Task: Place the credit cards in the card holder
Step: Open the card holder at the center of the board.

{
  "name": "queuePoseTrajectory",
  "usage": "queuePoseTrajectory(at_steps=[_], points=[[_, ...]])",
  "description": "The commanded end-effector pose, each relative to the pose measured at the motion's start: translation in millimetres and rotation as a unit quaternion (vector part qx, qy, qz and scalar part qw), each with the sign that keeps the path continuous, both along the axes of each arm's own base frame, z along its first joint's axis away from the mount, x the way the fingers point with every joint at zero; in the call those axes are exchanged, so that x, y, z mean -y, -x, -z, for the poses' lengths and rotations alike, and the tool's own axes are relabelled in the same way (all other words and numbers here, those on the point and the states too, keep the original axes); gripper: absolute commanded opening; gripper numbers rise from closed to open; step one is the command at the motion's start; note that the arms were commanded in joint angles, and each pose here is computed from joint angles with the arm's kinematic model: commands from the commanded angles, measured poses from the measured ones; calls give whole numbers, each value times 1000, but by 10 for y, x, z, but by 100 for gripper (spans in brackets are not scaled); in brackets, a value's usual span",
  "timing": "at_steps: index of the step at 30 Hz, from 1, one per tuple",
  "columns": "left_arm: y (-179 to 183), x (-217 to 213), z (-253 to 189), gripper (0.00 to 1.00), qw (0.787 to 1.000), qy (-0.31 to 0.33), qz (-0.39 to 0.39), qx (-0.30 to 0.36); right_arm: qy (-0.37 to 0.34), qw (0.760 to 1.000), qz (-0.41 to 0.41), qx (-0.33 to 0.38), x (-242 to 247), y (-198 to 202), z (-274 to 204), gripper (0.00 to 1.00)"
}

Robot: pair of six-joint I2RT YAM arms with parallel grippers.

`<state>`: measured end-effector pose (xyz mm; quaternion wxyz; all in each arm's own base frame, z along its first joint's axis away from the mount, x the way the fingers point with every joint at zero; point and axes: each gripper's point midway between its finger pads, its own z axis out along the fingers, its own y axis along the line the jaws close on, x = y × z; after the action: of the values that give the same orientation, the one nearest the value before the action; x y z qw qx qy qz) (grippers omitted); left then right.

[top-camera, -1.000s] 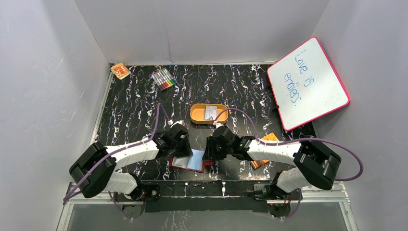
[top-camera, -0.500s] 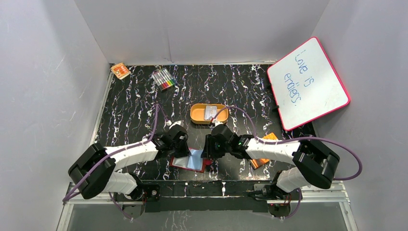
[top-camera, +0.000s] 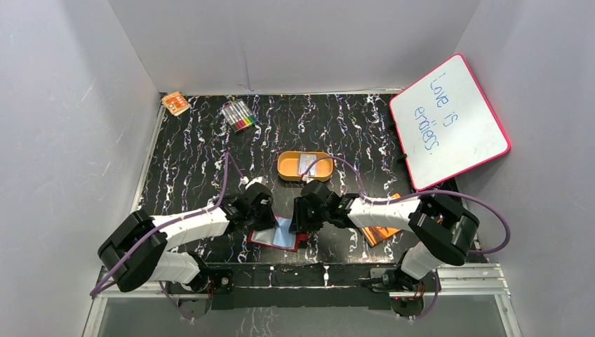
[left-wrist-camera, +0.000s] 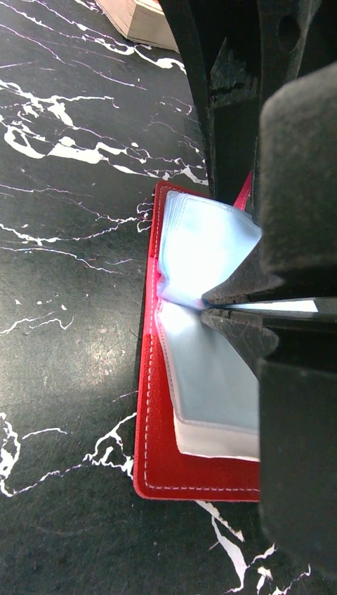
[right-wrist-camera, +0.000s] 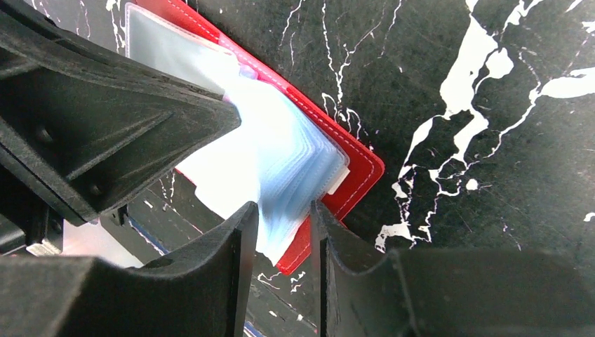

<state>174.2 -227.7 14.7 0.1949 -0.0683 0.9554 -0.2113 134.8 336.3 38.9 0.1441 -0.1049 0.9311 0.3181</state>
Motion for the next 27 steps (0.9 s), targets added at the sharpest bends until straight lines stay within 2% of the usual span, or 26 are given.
queuePoseTrajectory(at_steps=[1, 5, 10, 18, 27], points=[[388, -476, 443, 0, 993, -99, 1, -70, -20, 1000, 3, 6, -112, -55, -116, 42], [403, -490, 451, 0, 992, -100, 0, -72, -20, 1000, 5, 3, -91, -43, -96, 42], [408, -497, 453, 0, 992, -100, 0, -72, -27, 999, 20, 10, -30, -46, -126, 50], [402, -483, 443, 0, 993, -97, 0, -71, -19, 1000, 14, 4, -24, -25, -73, 40], [396, -462, 430, 0, 993, -92, -1, -71, -23, 1000, 1, -2, -81, -8, -54, 40]])
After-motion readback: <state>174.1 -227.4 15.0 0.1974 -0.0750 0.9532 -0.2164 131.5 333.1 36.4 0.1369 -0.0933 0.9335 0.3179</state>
